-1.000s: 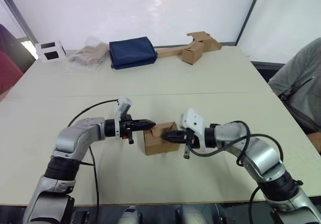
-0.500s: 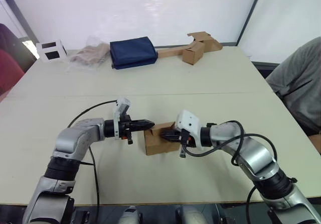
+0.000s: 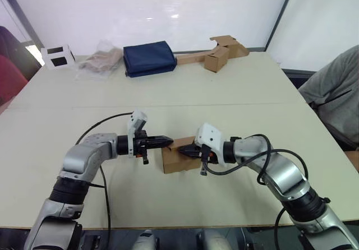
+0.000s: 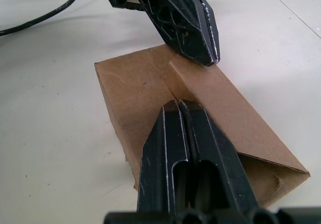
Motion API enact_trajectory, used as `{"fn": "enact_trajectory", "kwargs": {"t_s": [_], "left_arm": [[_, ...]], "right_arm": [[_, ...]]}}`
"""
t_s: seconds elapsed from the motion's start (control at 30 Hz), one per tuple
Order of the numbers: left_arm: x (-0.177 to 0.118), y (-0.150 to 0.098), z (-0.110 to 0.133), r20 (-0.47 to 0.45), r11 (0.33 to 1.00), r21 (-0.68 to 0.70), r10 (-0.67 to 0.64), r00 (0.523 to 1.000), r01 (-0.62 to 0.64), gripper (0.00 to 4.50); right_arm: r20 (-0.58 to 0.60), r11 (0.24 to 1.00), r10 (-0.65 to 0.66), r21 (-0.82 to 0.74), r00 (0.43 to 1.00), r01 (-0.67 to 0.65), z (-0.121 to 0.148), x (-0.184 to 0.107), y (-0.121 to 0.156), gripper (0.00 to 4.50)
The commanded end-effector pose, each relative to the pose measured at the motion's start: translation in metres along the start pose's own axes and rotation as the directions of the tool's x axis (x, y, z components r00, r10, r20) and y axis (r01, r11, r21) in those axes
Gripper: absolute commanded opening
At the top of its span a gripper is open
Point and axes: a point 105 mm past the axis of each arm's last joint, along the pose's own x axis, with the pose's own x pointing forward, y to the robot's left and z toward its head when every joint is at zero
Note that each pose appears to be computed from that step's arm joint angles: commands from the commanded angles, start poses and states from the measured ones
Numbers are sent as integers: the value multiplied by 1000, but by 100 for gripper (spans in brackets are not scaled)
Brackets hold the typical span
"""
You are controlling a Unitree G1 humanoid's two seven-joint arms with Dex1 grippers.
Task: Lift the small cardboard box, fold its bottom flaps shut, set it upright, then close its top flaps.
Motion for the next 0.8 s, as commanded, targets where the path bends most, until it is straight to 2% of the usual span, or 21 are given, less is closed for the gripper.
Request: {"fn": "enact_trajectory", "kwargs": {"t_s": [0.03,0.23,0.47,0.63,0.8], "left_arm": [[2,-4,-5,-70,997,74,-5,998,10,9],[2,-3,-8,-111,991,134,9,994,6,9],[-5,-12,36,55,995,100,-10,998,4,9],[1,-20,40,25,986,164,-3,1000,-1,9],[10,-17,24,-50,975,220,36,998,-24,9]], "right_arm": [[38,999,38,19,999,-39,11,-6,5,0],[85,993,71,83,994,-78,20,-19,8,0],[155,991,-83,115,984,66,30,-26,-22,0],[113,992,-104,87,988,95,20,-14,-27,0],[93,995,-77,74,993,71,15,-9,-21,0]]}}
